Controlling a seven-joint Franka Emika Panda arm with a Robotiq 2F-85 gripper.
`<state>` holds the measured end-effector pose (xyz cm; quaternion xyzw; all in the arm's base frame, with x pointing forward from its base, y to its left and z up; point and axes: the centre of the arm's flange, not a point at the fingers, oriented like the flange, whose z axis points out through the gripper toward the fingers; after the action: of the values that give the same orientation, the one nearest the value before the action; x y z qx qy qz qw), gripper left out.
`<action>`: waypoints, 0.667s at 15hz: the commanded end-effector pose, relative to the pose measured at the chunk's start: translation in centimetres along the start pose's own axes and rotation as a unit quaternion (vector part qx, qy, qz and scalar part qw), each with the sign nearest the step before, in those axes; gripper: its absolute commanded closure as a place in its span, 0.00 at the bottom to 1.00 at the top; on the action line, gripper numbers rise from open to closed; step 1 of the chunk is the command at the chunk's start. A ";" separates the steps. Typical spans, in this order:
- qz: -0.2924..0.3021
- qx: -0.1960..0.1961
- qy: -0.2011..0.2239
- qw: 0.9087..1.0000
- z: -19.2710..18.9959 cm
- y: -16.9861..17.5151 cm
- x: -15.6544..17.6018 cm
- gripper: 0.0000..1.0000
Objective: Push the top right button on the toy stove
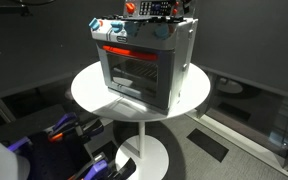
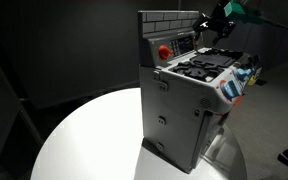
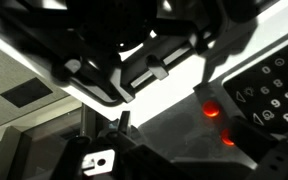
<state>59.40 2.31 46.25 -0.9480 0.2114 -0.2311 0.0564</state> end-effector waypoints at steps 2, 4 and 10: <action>-0.011 -0.003 -0.025 1.000 -3.1 0.8 -0.3 0.00; -0.017 -0.011 -0.046 0.999 -4.4 1.1 -0.7 0.00; -0.049 -0.046 -0.123 0.990 -7.1 2.3 -2.4 0.00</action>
<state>55.14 1.83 50.09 -0.9722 0.1858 -0.1384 0.0348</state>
